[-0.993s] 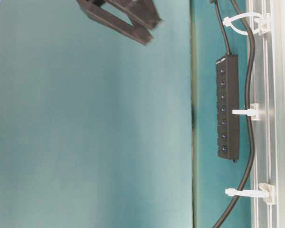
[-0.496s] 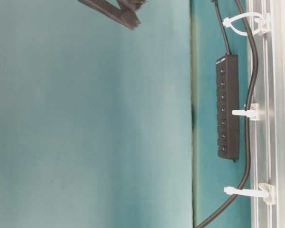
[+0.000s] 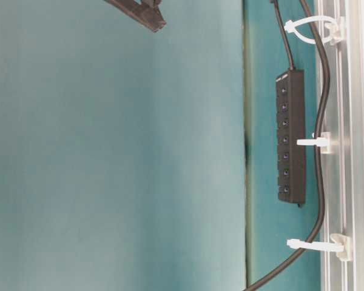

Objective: Pass the USB cable through three rings with both arms.

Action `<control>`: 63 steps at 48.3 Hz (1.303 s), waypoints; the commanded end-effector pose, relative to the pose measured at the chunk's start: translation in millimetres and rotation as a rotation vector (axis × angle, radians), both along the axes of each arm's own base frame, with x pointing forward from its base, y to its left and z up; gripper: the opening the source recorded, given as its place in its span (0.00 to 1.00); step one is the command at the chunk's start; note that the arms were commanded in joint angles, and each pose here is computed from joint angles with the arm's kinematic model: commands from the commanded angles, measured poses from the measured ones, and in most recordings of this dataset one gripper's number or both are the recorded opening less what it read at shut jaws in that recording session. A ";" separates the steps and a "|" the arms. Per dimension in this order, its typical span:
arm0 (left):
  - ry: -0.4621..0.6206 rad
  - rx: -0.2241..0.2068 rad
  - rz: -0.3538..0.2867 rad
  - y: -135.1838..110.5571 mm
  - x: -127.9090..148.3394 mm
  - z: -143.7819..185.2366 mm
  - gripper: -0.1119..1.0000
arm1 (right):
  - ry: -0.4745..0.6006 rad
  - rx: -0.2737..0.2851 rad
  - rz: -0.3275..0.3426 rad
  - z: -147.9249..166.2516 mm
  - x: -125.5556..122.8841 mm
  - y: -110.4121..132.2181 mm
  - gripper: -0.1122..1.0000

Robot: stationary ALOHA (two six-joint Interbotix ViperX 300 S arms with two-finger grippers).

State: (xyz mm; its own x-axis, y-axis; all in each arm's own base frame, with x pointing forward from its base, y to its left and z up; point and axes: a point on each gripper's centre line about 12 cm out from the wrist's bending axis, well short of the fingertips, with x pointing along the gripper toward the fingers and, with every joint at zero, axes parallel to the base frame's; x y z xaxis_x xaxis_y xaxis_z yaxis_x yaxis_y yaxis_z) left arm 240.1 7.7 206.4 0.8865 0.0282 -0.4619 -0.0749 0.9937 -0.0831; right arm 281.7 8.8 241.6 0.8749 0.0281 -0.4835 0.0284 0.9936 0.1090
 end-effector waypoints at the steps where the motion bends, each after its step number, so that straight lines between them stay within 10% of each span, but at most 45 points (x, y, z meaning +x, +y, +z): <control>1: -0.029 0.004 -0.002 0.1 5.0 8.3 0.11 | -0.029 0.013 -0.006 7.7 1.3 0.1 0.79; 49: -0.029 -0.010 0.005 0.1 5.4 8.5 0.11 | -0.026 0.017 -0.009 6.6 1.2 0.1 0.79; 63: -0.025 -0.014 0.007 0.2 6.7 7.8 0.26 | -0.022 0.018 -0.009 6.2 2.9 0.1 0.79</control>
